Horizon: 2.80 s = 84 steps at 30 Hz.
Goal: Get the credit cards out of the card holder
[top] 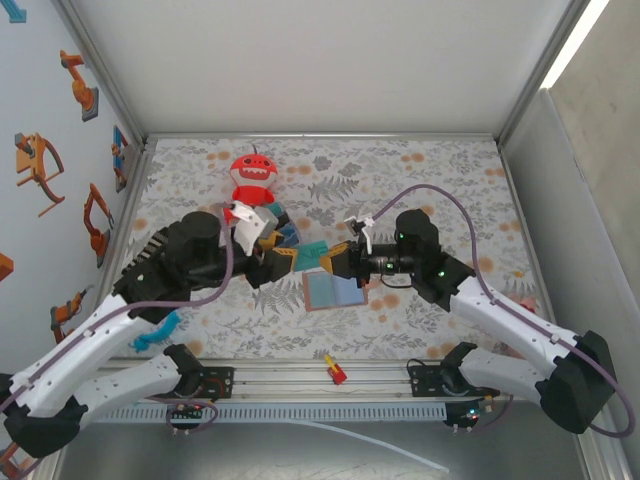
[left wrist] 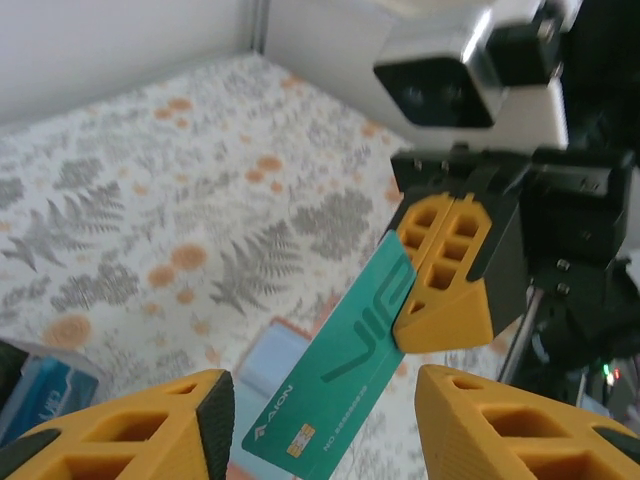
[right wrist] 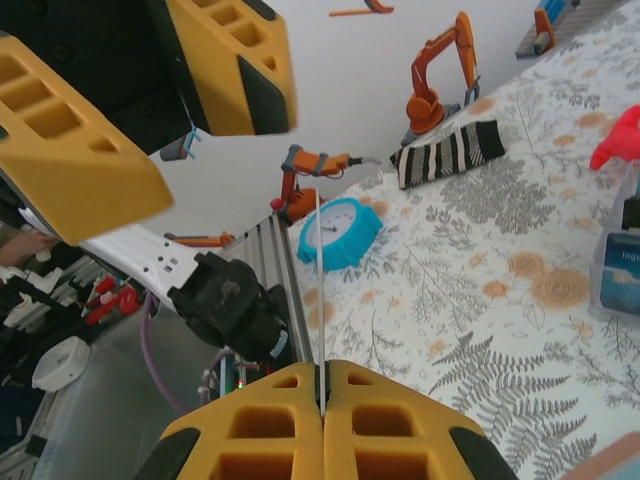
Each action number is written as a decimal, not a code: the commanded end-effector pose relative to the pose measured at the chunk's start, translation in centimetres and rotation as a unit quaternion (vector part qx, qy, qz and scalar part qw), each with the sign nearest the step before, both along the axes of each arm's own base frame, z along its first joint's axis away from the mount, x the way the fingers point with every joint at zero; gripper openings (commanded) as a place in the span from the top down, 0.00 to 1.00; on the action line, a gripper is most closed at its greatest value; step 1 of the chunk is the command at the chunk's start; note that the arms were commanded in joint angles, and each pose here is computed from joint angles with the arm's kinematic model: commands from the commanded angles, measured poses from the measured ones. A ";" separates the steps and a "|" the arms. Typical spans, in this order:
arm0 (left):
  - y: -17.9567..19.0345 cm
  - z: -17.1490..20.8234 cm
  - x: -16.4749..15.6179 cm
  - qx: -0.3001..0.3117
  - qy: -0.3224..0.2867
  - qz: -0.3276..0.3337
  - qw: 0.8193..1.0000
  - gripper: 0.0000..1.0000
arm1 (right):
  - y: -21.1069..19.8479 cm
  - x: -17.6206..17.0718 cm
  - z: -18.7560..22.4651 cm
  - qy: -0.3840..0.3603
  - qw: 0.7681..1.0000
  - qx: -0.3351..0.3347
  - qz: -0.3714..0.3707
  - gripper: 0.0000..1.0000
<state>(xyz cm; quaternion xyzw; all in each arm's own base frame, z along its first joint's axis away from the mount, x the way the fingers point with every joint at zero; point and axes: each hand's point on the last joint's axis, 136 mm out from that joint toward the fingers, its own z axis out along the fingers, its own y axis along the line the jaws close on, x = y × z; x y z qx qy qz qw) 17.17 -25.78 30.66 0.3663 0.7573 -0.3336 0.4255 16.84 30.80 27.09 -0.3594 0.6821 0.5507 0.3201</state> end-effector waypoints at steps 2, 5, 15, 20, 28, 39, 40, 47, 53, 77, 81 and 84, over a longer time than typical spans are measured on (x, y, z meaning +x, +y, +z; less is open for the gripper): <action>-0.7 0.1 -1.3 0.033 0.013 -0.071 0.997 0.53 | 0.0 -1.1 1.2 -0.025 0.999 0.001 0.033 1.00; -1.4 0.1 -1.3 0.027 0.039 -0.103 0.993 0.56 | 0.1 -1.4 1.2 -0.023 0.999 0.002 0.043 1.00; -2.3 -1.0 -1.3 0.021 0.092 -0.163 0.982 0.60 | -0.1 -2.0 1.5 -0.024 0.998 0.005 0.057 1.00; -2.3 -1.8 -1.7 0.034 0.098 -0.180 0.978 0.65 | 0.0 -2.1 1.4 -0.024 0.998 0.005 0.060 1.00; -2.4 -2.9 -1.6 0.044 0.109 -0.189 0.975 0.90 | 0.1 -2.0 1.5 -0.024 0.998 0.006 0.062 1.00; -1.1 -2.9 1.8 0.037 0.067 -0.139 0.987 1.00 | -0.6 -0.2 0.2 -0.026 0.999 -0.037 -0.003 0.50; -0.6 -3.1 2.6 0.040 0.058 -0.121 0.990 1.00 | -0.7 0.1 0.0 -0.026 0.999 -0.041 -0.014 0.48; 2.4 -4.3 9.2 0.074 -0.027 -0.029 0.996 1.00 | -2.0 2.5 -1.2 -0.028 0.991 -0.083 -0.099 0.43; 4.2 -7.1 13.7 0.129 -0.073 -0.018 0.989 1.00 | -3.2 4.3 -2.0 -0.019 0.979 -0.117 -0.163 0.43; 7.7 -16.6 23.0 0.226 -0.015 -0.029 0.974 0.99 | -6.5 7.0 -4.4 0.014 0.940 -0.187 -0.286 0.44; 7.7 -17.3 23.5 0.229 -0.011 -0.036 0.973 0.99 | -6.4 7.1 -4.3 0.013 0.939 -0.187 -0.286 0.44; 7.8 -17.9 23.5 0.236 -0.001 -0.040 0.971 0.98 | -6.3 7.3 -4.2 0.012 0.939 -0.190 -0.286 0.44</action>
